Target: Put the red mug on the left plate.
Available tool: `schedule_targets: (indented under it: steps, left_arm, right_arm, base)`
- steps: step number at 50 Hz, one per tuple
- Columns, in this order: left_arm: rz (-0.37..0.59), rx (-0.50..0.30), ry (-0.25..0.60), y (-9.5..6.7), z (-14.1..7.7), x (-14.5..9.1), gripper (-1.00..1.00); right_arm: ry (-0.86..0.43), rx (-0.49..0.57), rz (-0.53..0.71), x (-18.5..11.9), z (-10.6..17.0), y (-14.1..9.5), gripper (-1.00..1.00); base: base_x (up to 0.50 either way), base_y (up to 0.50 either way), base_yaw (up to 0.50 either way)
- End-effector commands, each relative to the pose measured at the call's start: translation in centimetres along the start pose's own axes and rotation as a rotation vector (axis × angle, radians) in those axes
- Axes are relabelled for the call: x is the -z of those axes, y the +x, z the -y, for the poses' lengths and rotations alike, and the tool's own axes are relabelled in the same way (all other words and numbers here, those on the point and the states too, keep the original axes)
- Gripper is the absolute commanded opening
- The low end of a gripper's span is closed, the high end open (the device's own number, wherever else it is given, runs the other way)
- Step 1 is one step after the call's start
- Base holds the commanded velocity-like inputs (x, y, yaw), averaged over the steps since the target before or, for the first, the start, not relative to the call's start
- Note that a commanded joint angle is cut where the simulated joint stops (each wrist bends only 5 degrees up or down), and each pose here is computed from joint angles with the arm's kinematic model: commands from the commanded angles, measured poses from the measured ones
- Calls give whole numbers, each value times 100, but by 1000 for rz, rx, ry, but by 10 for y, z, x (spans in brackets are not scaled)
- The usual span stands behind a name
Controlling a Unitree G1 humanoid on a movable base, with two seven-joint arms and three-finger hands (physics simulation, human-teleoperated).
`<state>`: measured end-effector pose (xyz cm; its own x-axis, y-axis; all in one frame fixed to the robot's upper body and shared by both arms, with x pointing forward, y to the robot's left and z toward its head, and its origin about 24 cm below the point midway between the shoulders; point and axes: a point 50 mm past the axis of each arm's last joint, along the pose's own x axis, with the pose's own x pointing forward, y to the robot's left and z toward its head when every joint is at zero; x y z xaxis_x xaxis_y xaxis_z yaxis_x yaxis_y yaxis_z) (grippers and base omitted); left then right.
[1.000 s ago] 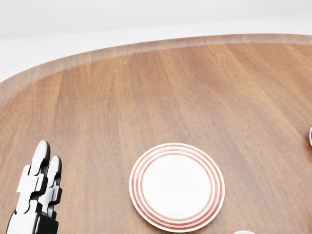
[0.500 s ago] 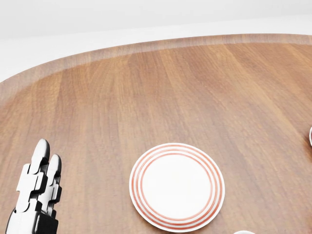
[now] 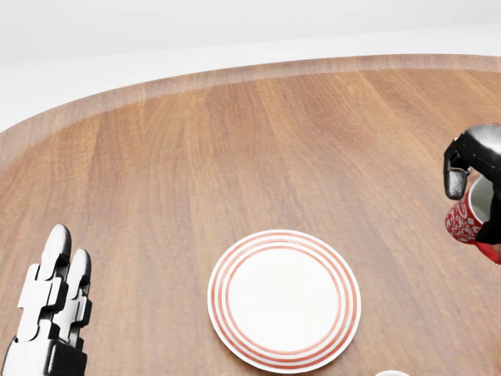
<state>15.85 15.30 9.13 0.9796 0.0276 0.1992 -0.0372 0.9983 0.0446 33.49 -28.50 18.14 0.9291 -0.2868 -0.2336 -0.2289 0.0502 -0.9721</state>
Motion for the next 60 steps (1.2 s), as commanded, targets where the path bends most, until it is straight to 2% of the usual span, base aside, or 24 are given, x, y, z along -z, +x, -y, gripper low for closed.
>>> schedule_targets:
  steps: [1, 2, 11, 12, 15, 16, 21, 22, 27, 28, 31, 33, 35, 37, 49, 60]
  left_arm:
    - [-6, -8, -3, -1, -2, 1, 100]
    - [-9, -7, -4, -1, -2, 1, 100]
    - [-9, -7, -4, -1, -2, 1, 100]
    - [-12, -4, 0, -1, -1, 2, 100]
    - [-13, -4, 0, -1, -1, 3, 100]
    - [-17, -4, -3, -1, -2, 4, 100]
    - [-17, -4, -4, -1, -2, 4, 100]
    - [-18, -5, -8, -1, -3, 4, 100]
    - [-18, -5, -8, -1, -3, 4, 100]
    - [-17, -5, -9, 0, -3, 4, 100]
    - [-15, -5, -11, 1, -4, 4, 100]
    - [-14, -5, -11, 1, -4, 4, 100]
    - [-16, -5, -12, 2, -4, 5, 100]
    - [-18, -6, -13, 2, -5, 6, 100]
    - [-23, -7, -18, 1, -5, 7, 100]
    - [-28, -7, -20, 2, -6, 8, 100]
  right_arm:
    - [-102, -9, 110, -74, 27, 26, -100]
    - [-102, -14, 145, -94, 23, 36, -100]
    - [-97, -14, 148, -96, 23, 39, -100]
    - [-109, -76, 218, -142, -5, 51, -100]
    - [-104, -79, 219, -145, -7, 52, -100]
    - [-82, -120, 276, -169, -25, 47, -100]
    - [-81, -123, 281, -170, -26, 47, -100]
    - [-84, -177, 324, -188, -51, 40, -100]
    - [-99, -207, 333, -192, -61, 38, -100]
    - [-152, -255, 343, -197, -82, 33, -100]
    - [-197, -294, 352, -200, -99, 29, -100]
    - [-198, -295, 352, -200, -100, 29, -100]
    - [-262, -315, 381, -209, -117, 21, -100]
    - [-293, -322, 392, -213, -123, 17, -100]
    - [-350, -304, 452, -230, -144, 3, -100]
    - [-347, -303, 475, -235, -155, -4, -100]
  base:
    - [0, 0, 0]
    - [0, 0, 0]
    - [0, 0, 0]
    - [0, 0, 0]
    - [0, 0, 0]
    - [0, 0, 0]
    - [0, 0, 0]
    - [0, 0, 0]
    - [0, 0, 0]
    - [0, 0, 0]
    - [0, 0, 0]
    - [0, 0, 0]
    - [0, 0, 0]
    - [0, 0, 0]
    - [0, 0, 0]
    - [0, 0, 0]
